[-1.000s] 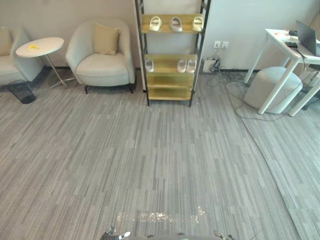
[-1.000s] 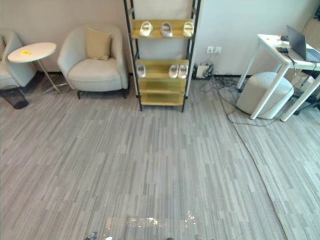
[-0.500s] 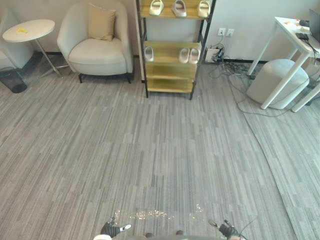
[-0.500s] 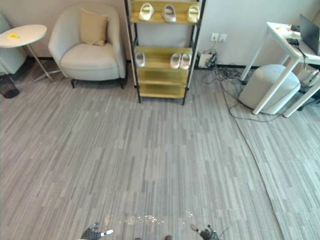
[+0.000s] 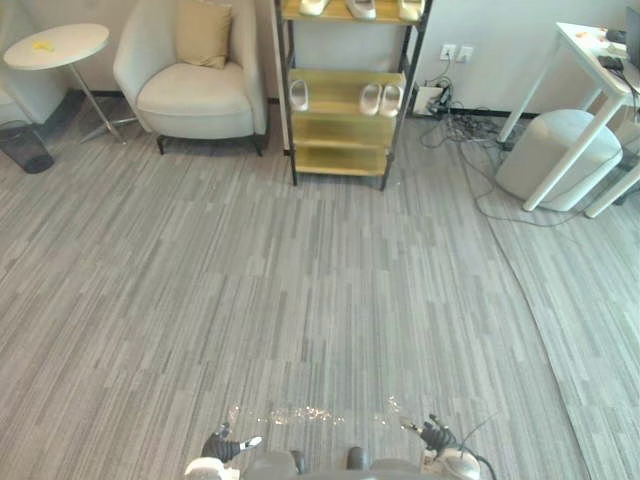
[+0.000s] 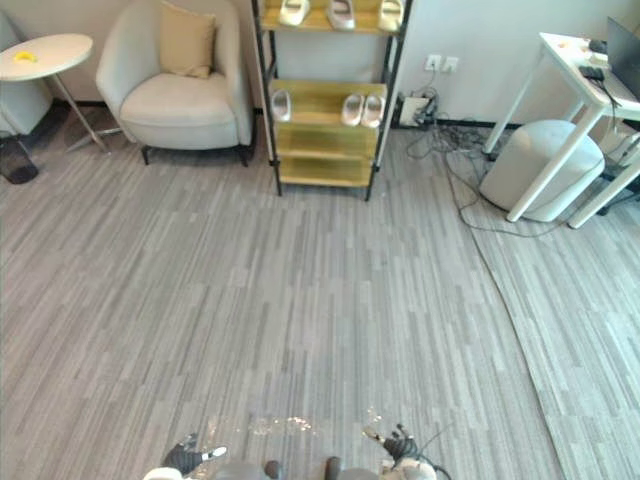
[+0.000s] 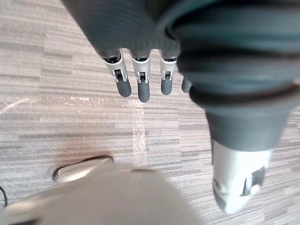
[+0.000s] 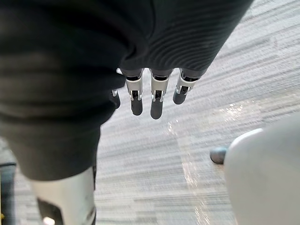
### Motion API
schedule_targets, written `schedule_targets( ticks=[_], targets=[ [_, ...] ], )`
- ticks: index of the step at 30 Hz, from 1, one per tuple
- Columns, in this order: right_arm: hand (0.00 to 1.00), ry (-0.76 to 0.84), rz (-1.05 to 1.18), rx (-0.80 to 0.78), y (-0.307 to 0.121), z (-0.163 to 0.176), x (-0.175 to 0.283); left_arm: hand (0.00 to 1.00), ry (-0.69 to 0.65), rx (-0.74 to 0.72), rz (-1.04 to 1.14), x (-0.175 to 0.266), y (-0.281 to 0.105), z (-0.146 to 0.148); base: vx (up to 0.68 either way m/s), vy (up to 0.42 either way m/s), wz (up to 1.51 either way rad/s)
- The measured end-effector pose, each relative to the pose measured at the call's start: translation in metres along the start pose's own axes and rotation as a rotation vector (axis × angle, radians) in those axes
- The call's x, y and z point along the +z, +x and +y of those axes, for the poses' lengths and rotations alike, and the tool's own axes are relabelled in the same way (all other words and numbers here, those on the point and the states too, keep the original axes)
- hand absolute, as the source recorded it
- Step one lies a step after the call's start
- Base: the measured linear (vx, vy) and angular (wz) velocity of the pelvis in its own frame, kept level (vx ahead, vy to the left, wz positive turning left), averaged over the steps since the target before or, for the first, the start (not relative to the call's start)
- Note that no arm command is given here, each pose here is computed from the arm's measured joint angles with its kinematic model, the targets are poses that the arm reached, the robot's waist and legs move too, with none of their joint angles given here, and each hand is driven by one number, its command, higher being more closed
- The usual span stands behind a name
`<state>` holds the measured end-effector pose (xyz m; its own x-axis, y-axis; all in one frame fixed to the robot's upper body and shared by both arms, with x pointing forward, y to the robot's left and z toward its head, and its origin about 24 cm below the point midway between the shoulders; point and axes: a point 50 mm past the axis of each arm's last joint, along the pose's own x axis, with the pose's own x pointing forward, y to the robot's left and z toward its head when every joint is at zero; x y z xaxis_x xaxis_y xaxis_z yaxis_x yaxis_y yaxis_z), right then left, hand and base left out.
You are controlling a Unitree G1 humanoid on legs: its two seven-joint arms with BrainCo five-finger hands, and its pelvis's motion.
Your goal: Organize the slippers on the shoe rack
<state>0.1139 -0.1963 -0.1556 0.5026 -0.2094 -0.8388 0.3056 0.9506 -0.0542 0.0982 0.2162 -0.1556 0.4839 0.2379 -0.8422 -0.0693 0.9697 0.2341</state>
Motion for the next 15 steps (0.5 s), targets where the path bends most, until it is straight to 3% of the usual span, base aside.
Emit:
schedule_targets(
  ticks=[7, 15],
  targets=[
    [0.0, 0.008, -0.026, -0.035, 0.001, -0.01, 0.009, 0.0, -0.084, 0.012, -0.019, 0.002, -0.001, -0.009, 0.15, 0.14, -0.35],
    [0.0, -0.029, -0.011, -0.015, 0.001, -0.002, 0.005, 0.0, -0.065, 0.033, -0.011, 0.0, -0.001, 0.001, 0.42, 0.19, -0.16]
  ],
)
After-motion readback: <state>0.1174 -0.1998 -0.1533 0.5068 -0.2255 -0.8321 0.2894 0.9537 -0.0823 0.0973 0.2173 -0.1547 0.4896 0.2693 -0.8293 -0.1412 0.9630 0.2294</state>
